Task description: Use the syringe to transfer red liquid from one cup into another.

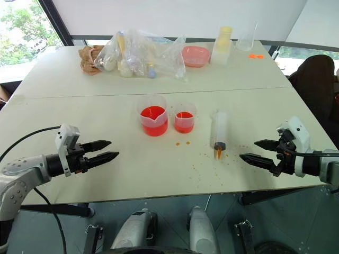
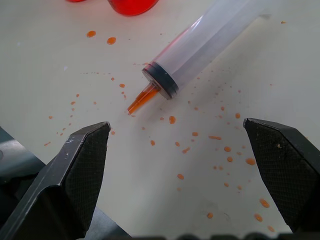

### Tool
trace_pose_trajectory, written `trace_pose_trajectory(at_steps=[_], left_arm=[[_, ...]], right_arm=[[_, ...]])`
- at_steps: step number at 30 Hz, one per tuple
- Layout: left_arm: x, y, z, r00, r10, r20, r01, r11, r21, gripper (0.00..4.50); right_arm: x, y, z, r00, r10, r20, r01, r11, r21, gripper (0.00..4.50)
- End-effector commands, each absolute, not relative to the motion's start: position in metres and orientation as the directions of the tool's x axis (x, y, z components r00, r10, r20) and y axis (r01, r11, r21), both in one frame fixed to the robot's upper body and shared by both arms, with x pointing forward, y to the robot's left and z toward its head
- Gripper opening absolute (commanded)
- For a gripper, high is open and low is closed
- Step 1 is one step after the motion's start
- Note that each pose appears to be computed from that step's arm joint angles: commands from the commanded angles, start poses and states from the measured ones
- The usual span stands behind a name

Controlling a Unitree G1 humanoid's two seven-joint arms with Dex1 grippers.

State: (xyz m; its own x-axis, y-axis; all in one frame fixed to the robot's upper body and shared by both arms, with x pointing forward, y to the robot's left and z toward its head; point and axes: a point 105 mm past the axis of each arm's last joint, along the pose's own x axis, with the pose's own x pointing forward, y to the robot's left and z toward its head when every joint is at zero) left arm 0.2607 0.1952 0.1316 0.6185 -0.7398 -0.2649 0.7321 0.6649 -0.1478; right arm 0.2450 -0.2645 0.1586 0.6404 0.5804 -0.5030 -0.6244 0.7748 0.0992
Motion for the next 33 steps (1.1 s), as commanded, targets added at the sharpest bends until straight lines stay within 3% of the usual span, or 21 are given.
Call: trace_pose_trajectory(at_steps=[1,13,17,19,22,26,28,33], left_arm=[[0.263,0.195,0.144,0.639,-0.731,-0.239,0.732,0.674,-0.101,3.31],[0.273,0.18,0.151,0.631,-0.748,-0.208,0.755,0.653,-0.058,3.31],[0.275,0.176,0.148,0.615,-0.758,-0.219,0.767,0.639,-0.057,3.31],[0.278,0.176,0.15,0.606,-0.765,-0.216,0.775,0.629,-0.054,3.31],[0.283,0.173,0.163,0.565,-0.798,-0.212,0.814,0.581,-0.019,3.31],[0.29,0.171,0.192,0.523,-0.835,-0.172,0.848,0.53,0.004,3.31],[0.292,0.17,0.209,0.488,-0.853,-0.185,0.872,0.487,0.053,3.31],[0.292,0.167,0.231,0.443,-0.873,-0.203,0.896,0.425,0.131,3.31]], right_arm=[[0.25,-0.264,0.163,0.656,0.58,-0.483,-0.63,0.773,0.072,4.46],[0.255,-0.265,0.165,0.658,0.581,-0.48,-0.623,0.778,0.088,4.46],[0.262,-0.277,0.158,0.698,0.465,-0.545,-0.566,0.824,-0.022,4.46],[0.264,-0.277,0.162,0.701,0.471,-0.535,-0.547,0.837,0.021,4.46],[0.278,-0.271,0.192,0.701,0.496,-0.512,-0.534,0.841,0.085,4.46],[0.3,-0.276,0.206,0.715,0.407,-0.568,-0.436,0.895,0.092,4.46],[0.318,-0.263,0.214,0.702,0.434,-0.565,-0.4,0.896,0.191,4.46],[0.344,-0.24,0.205,0.615,0.485,-0.622,-0.306,0.874,0.379,4.46]])
